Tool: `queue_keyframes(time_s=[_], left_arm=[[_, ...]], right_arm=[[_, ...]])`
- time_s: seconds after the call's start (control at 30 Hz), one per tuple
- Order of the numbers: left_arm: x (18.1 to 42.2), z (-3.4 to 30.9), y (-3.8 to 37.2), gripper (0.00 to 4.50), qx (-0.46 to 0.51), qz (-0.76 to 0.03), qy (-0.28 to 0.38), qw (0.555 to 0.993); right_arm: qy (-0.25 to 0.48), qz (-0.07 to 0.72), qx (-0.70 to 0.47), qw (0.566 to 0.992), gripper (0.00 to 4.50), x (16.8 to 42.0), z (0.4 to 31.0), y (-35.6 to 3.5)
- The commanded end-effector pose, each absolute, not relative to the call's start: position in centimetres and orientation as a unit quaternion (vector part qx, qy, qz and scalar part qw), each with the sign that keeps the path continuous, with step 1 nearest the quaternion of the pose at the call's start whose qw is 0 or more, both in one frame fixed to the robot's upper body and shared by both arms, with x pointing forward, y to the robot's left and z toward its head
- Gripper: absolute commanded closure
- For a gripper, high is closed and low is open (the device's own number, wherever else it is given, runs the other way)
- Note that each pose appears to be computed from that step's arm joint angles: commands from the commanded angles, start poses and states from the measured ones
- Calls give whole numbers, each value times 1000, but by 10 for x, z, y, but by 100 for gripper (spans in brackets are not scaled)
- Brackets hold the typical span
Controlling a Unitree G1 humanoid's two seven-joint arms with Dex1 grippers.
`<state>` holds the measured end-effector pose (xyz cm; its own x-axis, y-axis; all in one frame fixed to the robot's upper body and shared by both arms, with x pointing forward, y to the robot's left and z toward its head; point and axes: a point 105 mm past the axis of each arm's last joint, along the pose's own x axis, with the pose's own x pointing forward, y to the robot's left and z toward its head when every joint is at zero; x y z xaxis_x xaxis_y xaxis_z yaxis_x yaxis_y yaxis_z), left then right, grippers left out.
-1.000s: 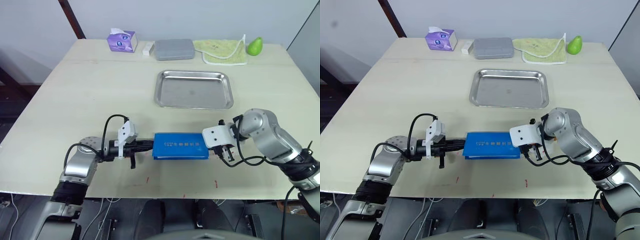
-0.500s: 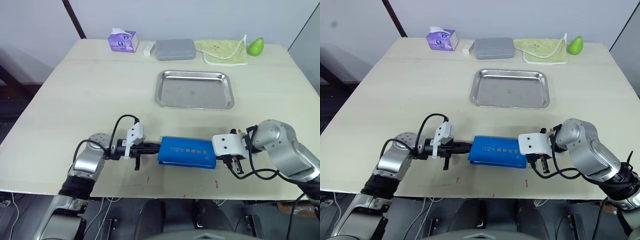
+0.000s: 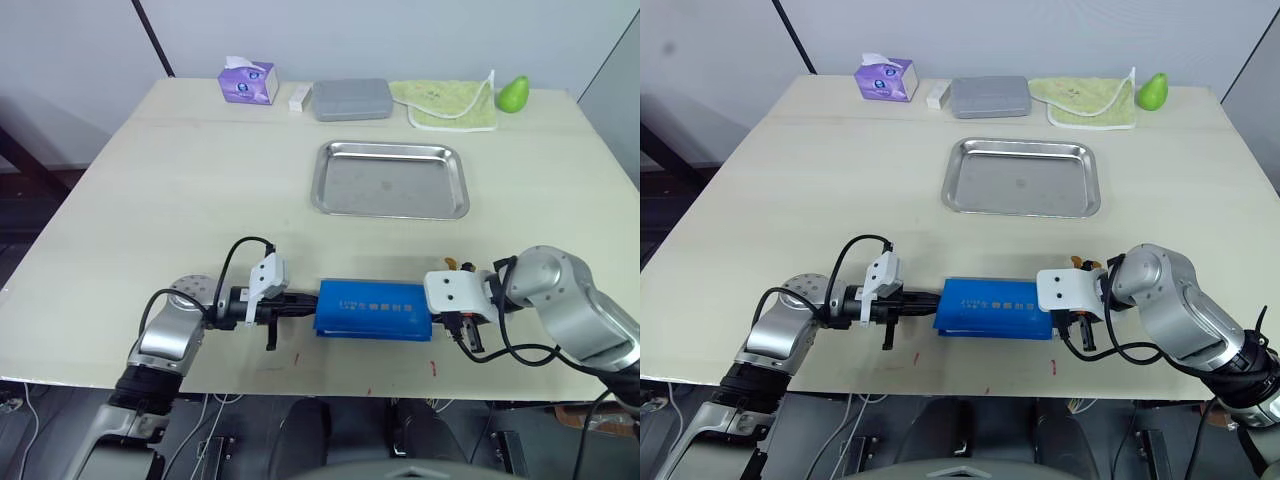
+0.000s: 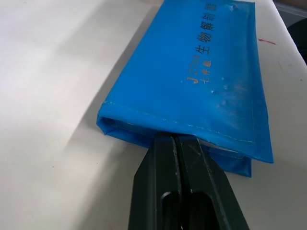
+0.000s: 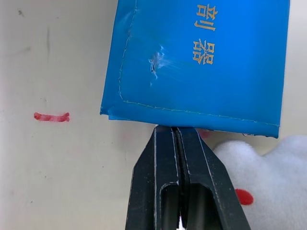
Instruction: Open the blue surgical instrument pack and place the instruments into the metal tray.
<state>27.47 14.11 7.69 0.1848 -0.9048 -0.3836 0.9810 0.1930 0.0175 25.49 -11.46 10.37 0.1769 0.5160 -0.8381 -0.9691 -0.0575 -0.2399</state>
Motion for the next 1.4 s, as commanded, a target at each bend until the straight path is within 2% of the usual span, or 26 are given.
queue_keyframes(time_s=[0.03, 0.47, 0.77, 0.87, 1.0, 1.07, 1.13, 1.23, 1.3, 1.4], left_arm=[[271, 80, 130, 449, 140, -639, 127, 746], [277, 84, 143, 449, 147, -626, 124, 755], [279, 85, 147, 449, 152, -625, 121, 756], [278, 91, 153, 449, 141, -620, 112, 764], [269, 102, 176, 449, 115, -618, 101, 771], [267, 106, 186, 449, 102, -613, 98, 778], [265, 108, 198, 385, 91, -605, 97, 785], [258, 122, 221, 290, 61, -595, 83, 797], [252, 126, 233, 241, 46, -593, 81, 800], [244, 125, 249, 120, 33, -580, 88, 809]], right_arm=[[226, 590, -439, 638, 450, 257, 115, -109], [216, 569, -429, 667, 450, 257, 131, -119], [221, 565, -430, 668, 450, 250, 134, -126], [196, 568, -398, 693, 450, 245, 145, -127], [114, 590, -273, 752, 450, 228, 161, -122], [92, 586, -249, 766, 450, 221, 160, -129], [68, 575, -207, 789, 386, 214, 162, -137], [74, 528, -176, 828, 276, 202, 157, -171], [82, 503, -178, 842, 223, 194, 155, -191], [97, 475, -183, 855, 98, 180, 152, -221]])
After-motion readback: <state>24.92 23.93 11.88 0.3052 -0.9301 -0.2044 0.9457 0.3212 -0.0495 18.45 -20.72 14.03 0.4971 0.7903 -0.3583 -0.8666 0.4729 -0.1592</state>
